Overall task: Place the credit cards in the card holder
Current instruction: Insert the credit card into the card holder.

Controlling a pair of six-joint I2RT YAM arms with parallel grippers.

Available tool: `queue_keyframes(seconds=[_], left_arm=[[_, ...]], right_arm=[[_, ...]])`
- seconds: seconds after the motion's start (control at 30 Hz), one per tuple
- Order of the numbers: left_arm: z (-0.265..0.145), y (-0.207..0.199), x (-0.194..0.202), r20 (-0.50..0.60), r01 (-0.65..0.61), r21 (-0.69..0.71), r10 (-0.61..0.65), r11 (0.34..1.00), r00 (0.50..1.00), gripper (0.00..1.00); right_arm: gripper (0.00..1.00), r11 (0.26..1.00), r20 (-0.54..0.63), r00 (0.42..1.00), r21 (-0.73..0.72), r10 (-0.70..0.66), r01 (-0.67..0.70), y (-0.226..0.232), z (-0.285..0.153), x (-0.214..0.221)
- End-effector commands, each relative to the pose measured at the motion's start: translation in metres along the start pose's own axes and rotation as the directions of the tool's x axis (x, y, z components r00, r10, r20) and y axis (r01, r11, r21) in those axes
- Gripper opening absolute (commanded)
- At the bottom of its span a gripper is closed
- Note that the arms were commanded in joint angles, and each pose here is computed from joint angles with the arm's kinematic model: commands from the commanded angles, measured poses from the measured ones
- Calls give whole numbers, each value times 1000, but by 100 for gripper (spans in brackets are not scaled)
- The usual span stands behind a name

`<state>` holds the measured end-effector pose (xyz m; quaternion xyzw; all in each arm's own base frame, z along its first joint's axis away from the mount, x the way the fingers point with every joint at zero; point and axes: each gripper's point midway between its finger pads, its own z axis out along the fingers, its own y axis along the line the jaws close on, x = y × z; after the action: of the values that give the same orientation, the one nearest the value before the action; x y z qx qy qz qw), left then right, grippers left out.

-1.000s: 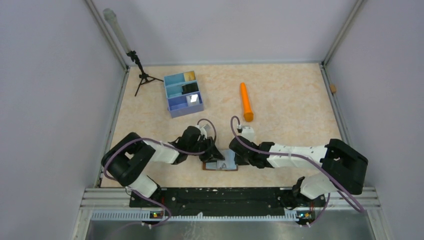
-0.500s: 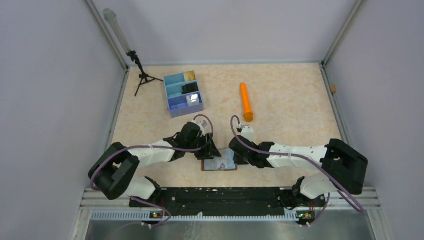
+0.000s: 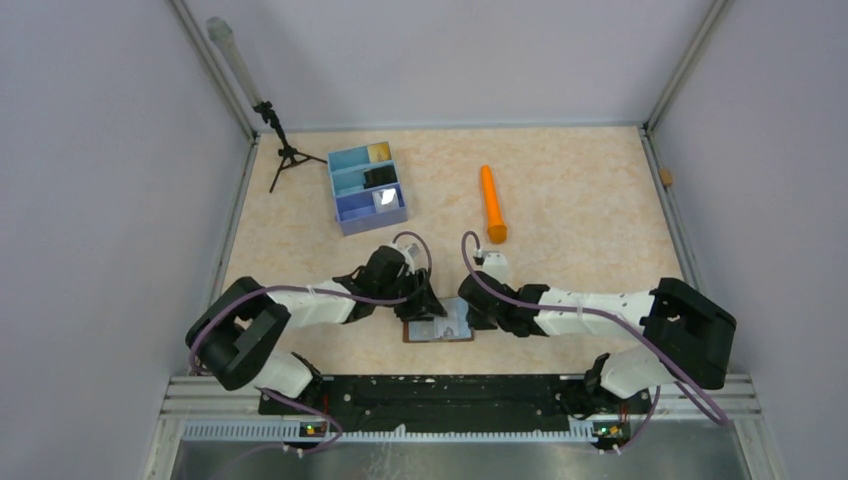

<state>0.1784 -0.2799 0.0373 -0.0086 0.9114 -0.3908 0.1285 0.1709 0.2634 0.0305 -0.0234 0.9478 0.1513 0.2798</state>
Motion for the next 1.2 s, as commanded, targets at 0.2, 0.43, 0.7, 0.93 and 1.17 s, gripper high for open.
queue_keyframes(seconds=[0.2,0.43,0.7,0.93,1.17], left_arm=[[17,3,9,-24,6,9,-6,1000,1000,46],[28,-7,11,-32,20,67,-18,998,999,44],[29,-22,4,4,7,98,-8,995,1000,44],[21,-36,-5,57,-12,149,4,989,998,44],[25,-38,-4,39,0,168,-6,986,999,45]], right_arm=[[0,999,2,1000,-29,16,-16,1,-2,1],[0,999,-3,1000,-36,20,-20,2,-2,2],[22,999,12,1000,-21,27,-27,-3,-8,-2],[49,998,33,998,5,55,-55,-22,-14,-8],[50,992,27,993,-51,113,-112,-34,-16,-8]])
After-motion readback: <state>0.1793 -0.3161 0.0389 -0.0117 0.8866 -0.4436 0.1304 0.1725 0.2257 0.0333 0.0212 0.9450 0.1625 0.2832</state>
